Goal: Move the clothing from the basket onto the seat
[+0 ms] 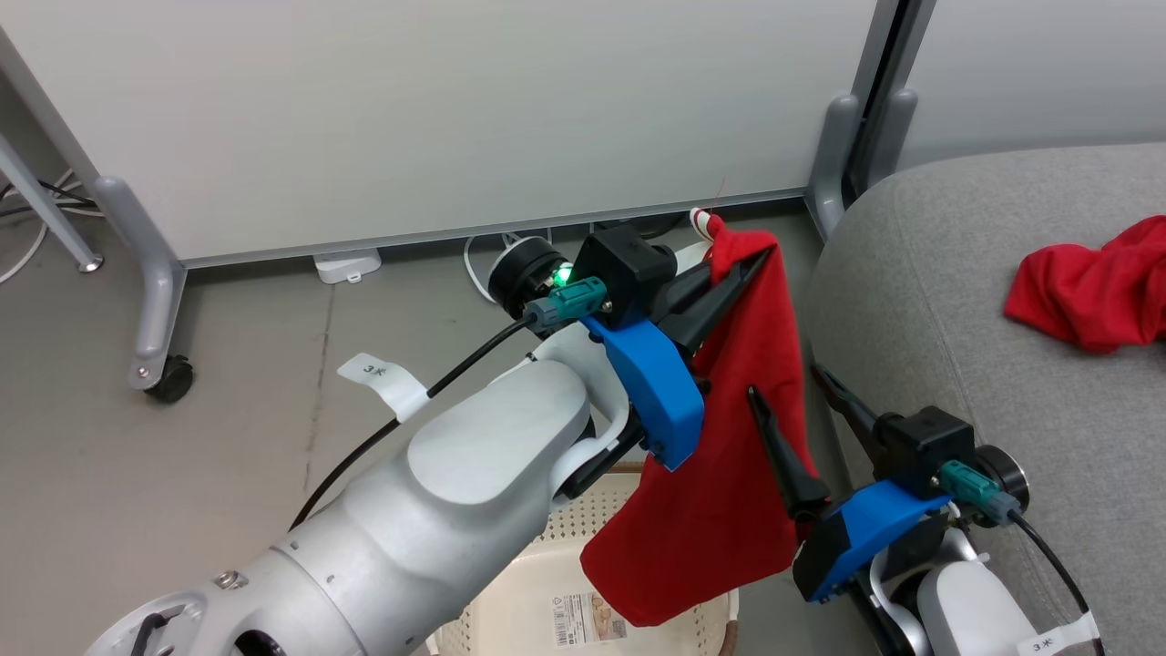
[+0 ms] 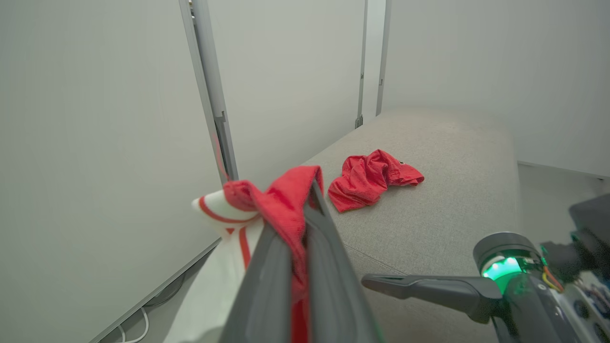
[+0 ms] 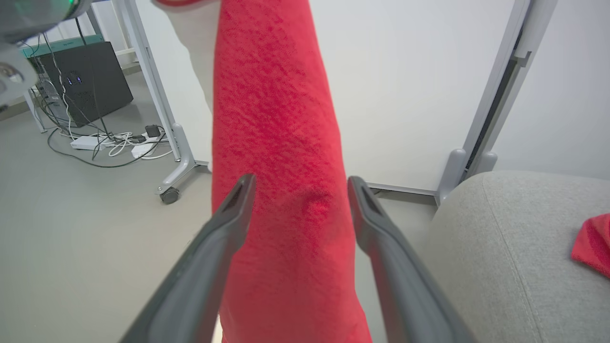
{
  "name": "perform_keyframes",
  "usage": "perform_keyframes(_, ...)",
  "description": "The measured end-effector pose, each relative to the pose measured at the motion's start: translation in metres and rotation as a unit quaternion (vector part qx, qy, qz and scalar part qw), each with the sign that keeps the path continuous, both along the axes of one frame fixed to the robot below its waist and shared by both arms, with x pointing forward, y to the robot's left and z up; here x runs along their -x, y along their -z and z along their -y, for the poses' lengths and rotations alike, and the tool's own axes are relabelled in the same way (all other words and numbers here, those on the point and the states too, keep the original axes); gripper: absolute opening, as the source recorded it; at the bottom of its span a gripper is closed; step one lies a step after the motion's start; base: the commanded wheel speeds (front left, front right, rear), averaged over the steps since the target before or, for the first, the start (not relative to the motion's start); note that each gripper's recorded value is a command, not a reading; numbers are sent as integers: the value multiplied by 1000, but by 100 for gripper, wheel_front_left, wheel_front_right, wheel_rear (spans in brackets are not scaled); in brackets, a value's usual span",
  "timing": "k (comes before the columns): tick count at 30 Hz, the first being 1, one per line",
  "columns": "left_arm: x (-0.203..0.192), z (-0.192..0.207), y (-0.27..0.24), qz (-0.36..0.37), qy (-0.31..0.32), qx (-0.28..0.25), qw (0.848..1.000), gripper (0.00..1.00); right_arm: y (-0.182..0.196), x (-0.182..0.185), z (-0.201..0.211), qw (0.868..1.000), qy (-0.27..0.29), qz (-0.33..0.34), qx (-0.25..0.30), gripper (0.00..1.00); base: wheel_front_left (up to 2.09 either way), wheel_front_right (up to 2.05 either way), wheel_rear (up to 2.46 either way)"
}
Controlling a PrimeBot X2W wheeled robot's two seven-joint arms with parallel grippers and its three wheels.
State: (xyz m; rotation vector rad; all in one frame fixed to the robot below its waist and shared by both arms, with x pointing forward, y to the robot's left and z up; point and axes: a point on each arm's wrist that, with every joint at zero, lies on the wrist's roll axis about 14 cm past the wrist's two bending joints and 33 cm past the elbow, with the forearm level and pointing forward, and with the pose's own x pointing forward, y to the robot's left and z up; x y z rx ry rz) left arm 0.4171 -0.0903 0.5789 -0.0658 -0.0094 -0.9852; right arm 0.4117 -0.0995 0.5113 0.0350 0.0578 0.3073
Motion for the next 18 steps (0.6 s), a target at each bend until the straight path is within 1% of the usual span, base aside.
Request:
perform_keyframes(8, 3, -2, 1, -3, -1, 1, 1000, 0, 17, -3, 2, 999, 1, -36, 25, 100, 0, 0, 0)
perform_keyframes(18, 7, 0, -2, -5, 8, 3, 1000, 0, 31, -17, -8, 996, -20, -60, 56, 100, 0, 0, 0)
